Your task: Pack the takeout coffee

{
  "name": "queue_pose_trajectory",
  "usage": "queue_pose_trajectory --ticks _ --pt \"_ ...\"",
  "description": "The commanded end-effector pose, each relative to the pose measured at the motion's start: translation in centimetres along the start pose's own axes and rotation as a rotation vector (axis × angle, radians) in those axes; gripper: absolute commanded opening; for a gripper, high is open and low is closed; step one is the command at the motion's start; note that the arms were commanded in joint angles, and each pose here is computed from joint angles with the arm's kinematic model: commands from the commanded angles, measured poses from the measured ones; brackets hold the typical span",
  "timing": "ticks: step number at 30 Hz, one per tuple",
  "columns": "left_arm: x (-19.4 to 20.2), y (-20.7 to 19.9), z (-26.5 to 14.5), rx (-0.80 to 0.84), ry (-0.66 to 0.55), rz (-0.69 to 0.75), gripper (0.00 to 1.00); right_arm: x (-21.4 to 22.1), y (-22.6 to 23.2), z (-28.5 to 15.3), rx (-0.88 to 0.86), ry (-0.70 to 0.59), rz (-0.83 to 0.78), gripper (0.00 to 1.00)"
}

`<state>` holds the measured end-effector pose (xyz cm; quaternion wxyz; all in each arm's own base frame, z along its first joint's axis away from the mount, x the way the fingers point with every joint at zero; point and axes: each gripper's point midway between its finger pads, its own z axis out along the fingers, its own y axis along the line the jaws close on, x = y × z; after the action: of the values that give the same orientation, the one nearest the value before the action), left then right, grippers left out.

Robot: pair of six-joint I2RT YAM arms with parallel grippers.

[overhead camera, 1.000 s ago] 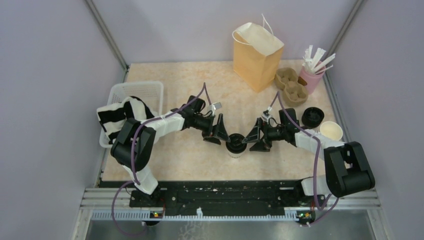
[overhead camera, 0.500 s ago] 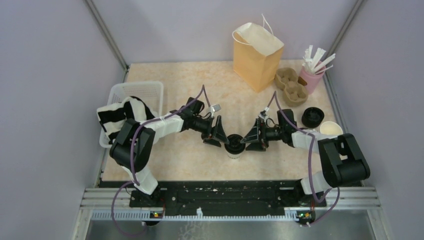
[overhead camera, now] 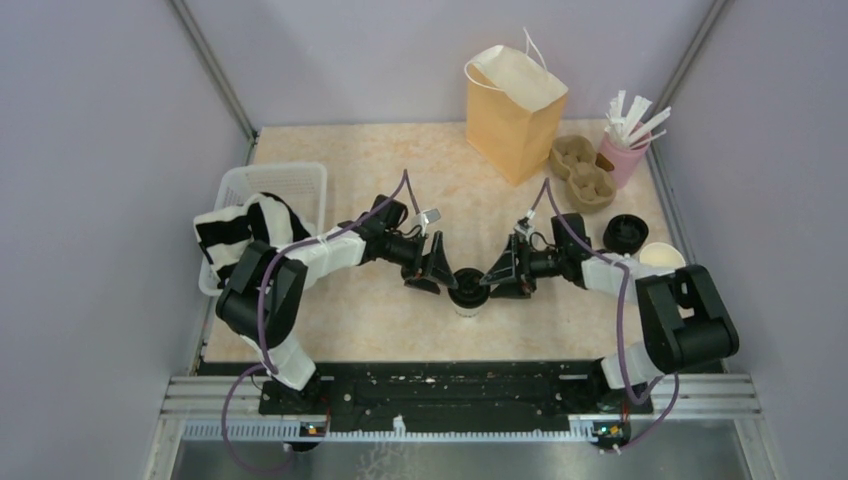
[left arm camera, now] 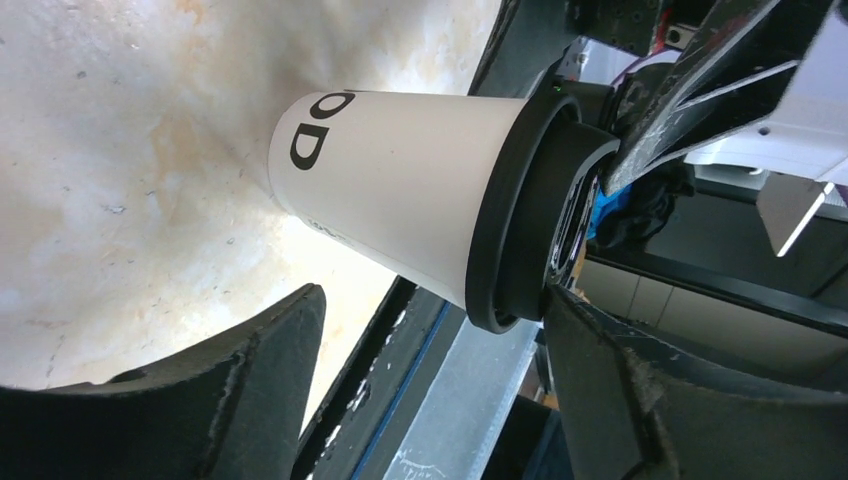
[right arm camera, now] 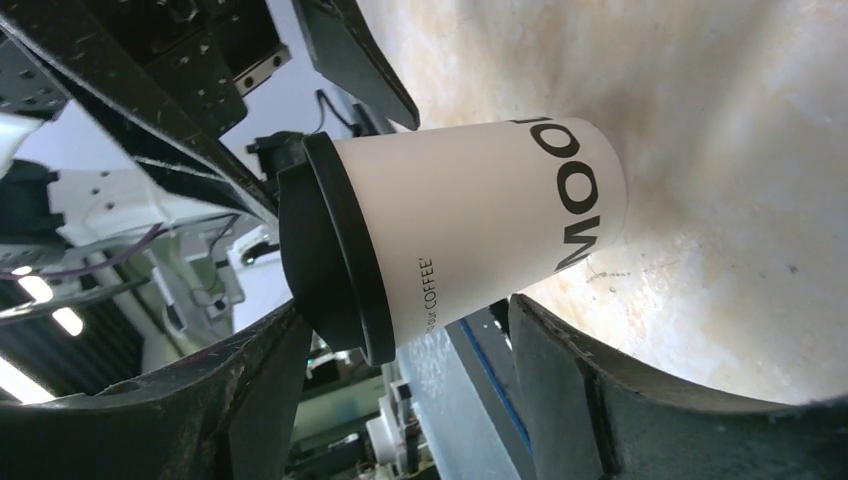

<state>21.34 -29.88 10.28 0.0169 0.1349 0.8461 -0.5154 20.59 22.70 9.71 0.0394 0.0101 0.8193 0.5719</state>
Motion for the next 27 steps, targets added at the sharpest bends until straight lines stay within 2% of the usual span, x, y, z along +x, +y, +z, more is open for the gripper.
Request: queue_pose_trajectory --ticks 1,6,11,15,21,27 --pt "-0.8 1.9 -0.7 -0.166 -0.033 0.052 0.89 -0.9 -1.9 -0.5 0.244 -0.061 -0.035 0.72" --pt "-3.6 -1.7 -1.3 -0.103 -0.076 0.089 0.95 -1.6 0.7 -1.5 0.272 -0.077 -0.081 0.81" --pt "-4.0 -3.2 -2.0 -0.092 -0.091 0.118 0.98 -2.5 3.3 -2.8 0.300 -0.122 -0.132 0.93" --pt "-4.1 -3.5 -3.4 -0.165 -0.122 0.146 0.98 -3.1 4.9 -3.5 0.415 -0.137 -0.217 0.95" --pt "-5.8 -4.7 -8.7 -0.396 -0.352 0.220 0.98 -3.7 6.7 -3.8 0.780 -0.137 -0.450 0.95" --pt "-5.4 -5.1 -12.0 -0.483 -0.516 0.231 0.98 -2.7 7.3 -1.5 0.933 -0.045 -0.617 0.95"
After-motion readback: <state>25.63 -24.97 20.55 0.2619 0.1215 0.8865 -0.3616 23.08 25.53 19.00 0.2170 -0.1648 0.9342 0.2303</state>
